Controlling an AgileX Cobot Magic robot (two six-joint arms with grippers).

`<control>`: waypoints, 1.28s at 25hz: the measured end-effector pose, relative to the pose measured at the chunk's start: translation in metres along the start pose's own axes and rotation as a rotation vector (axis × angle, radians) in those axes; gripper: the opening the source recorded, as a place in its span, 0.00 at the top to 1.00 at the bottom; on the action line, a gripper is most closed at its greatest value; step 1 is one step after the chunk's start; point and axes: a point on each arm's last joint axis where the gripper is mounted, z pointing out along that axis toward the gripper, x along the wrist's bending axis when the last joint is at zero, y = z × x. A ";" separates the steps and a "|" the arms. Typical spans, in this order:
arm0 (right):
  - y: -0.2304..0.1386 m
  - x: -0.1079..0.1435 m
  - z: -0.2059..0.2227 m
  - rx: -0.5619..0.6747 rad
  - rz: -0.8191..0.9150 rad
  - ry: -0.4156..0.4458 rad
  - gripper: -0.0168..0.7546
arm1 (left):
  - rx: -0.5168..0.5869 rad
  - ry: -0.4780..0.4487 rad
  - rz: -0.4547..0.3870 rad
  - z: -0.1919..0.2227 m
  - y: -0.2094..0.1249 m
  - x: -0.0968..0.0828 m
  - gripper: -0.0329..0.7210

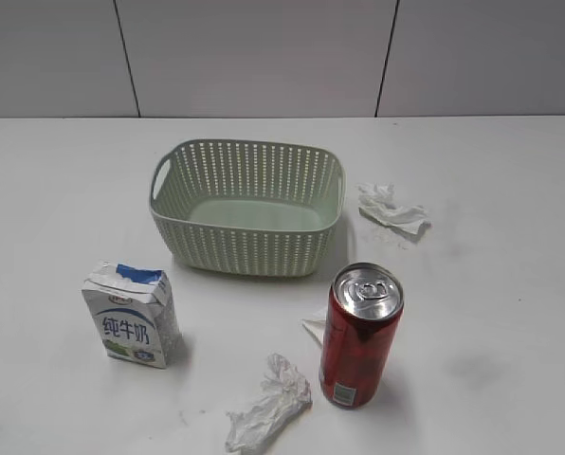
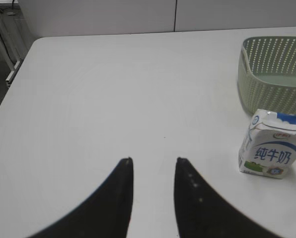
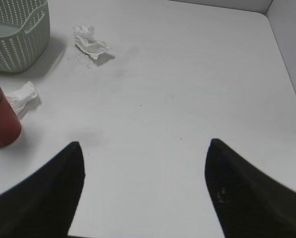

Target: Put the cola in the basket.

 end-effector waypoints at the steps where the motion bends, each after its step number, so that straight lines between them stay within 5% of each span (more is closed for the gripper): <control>1: 0.000 0.000 0.000 0.000 0.000 0.000 0.24 | 0.000 0.000 0.000 0.000 0.000 0.000 0.65; 22: 0.001 -0.002 0.002 0.017 0.014 -0.022 0.24 | 0.000 0.000 0.000 0.000 0.000 0.000 0.65; 32: 0.020 -0.008 0.047 0.313 0.045 -0.006 0.24 | 0.000 0.000 0.000 0.000 0.000 0.000 0.65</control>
